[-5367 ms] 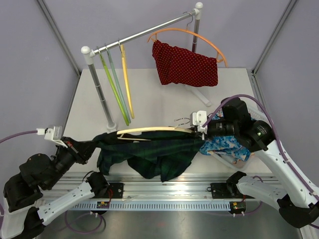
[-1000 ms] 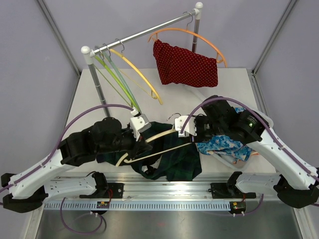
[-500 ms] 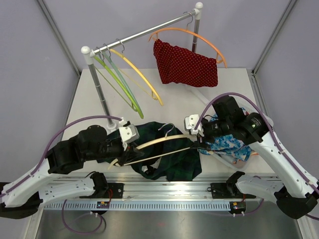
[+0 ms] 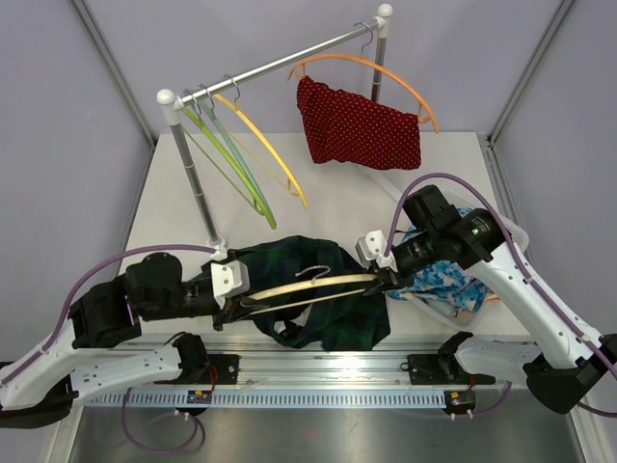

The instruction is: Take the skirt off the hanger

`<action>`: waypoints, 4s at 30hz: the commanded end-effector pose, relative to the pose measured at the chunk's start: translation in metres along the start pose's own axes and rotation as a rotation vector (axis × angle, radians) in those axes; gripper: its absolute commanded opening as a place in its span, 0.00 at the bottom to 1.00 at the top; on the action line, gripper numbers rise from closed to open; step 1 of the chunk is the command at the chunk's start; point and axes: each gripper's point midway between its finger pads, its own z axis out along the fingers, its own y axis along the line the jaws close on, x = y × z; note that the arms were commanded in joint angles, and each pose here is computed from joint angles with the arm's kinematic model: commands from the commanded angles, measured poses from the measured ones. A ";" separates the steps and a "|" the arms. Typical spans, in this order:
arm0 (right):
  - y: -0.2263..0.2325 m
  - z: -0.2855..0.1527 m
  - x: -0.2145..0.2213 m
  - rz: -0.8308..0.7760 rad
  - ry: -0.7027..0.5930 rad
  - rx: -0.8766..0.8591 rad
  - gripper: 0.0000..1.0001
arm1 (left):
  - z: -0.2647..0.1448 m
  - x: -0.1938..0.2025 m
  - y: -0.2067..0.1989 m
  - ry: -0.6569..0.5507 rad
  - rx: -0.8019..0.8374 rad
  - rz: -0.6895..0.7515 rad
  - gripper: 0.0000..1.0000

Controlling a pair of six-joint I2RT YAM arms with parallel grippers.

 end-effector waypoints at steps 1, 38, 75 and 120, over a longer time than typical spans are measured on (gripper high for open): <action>0.013 -0.003 -0.013 -0.008 -0.053 -0.051 0.14 | -0.003 -0.023 0.012 -0.098 -0.061 0.044 0.00; -0.128 -0.142 0.004 0.492 -0.061 0.806 0.00 | -0.053 -0.019 0.058 -0.358 -0.402 -0.088 0.99; -0.292 -0.065 -0.086 0.279 0.046 0.977 0.93 | -0.037 0.006 0.058 -0.372 -0.401 -0.188 0.99; -0.084 -0.007 -0.019 0.045 0.053 0.343 0.00 | -0.043 0.011 0.059 -0.416 -0.414 -0.215 0.99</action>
